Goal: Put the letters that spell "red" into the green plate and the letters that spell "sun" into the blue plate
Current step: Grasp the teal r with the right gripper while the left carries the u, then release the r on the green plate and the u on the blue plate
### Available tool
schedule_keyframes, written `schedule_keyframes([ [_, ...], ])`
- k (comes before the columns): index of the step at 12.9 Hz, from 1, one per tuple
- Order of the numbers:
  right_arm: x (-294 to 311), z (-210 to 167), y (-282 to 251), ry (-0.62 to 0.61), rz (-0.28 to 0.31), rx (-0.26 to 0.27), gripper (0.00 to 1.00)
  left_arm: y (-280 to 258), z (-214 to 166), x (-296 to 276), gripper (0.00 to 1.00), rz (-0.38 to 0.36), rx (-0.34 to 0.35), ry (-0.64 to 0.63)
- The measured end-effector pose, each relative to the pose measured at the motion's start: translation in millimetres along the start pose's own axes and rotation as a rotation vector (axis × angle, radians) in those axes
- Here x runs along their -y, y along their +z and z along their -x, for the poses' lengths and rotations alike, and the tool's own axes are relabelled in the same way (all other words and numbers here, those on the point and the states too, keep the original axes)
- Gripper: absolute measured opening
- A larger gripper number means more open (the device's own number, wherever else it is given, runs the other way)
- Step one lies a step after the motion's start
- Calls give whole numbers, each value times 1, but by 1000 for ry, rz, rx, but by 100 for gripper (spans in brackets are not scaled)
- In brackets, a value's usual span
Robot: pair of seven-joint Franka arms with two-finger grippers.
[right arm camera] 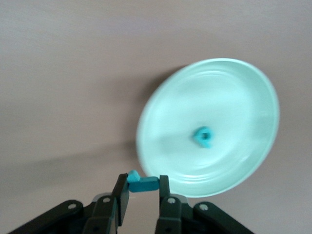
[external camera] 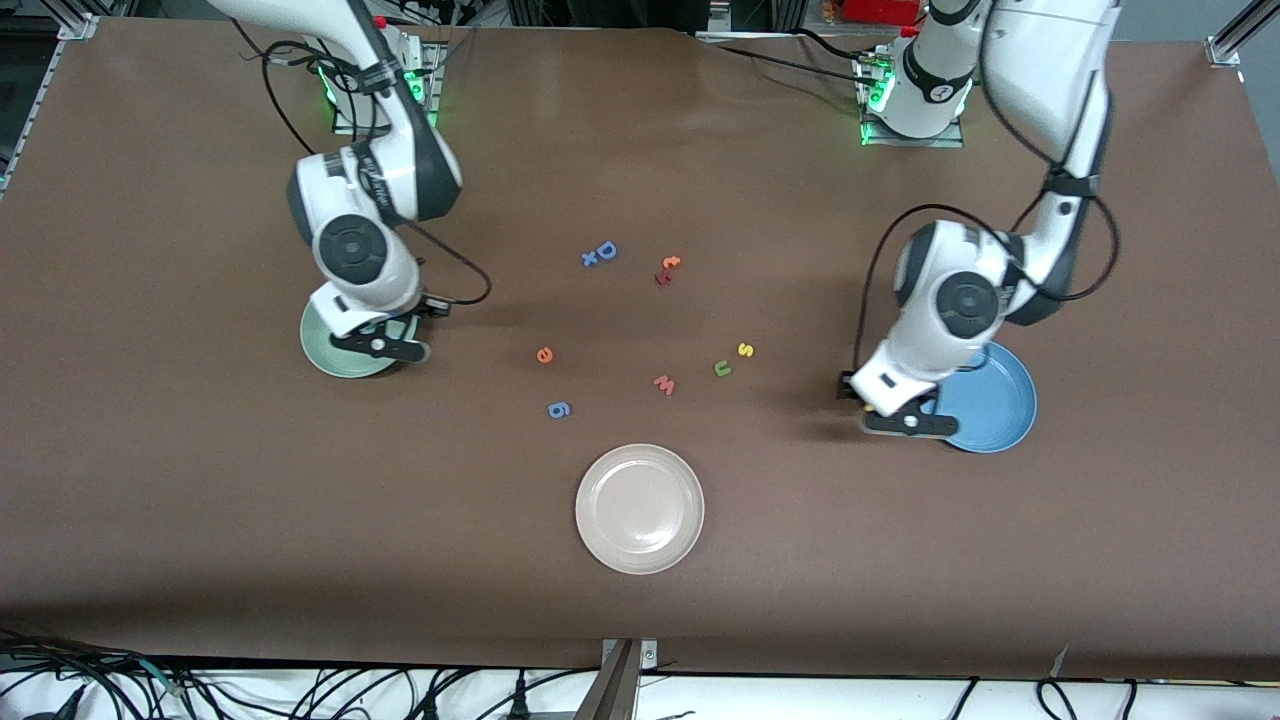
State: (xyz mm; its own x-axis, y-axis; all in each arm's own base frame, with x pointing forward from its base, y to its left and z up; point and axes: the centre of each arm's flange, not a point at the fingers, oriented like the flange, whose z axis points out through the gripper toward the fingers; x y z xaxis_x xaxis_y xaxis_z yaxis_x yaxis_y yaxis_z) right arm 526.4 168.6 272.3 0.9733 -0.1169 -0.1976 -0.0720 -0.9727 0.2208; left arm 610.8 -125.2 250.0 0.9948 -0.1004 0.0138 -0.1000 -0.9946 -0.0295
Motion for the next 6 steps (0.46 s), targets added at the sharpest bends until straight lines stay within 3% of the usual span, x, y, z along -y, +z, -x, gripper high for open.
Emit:
schedule_keyframes([
  [3,-57,-2,33,-59,-32,79,29,14,15,65,34,3,43,87],
  [6,-98,-9,66,-102,-49,91,29,27,25,99,34,10,72,169],
])
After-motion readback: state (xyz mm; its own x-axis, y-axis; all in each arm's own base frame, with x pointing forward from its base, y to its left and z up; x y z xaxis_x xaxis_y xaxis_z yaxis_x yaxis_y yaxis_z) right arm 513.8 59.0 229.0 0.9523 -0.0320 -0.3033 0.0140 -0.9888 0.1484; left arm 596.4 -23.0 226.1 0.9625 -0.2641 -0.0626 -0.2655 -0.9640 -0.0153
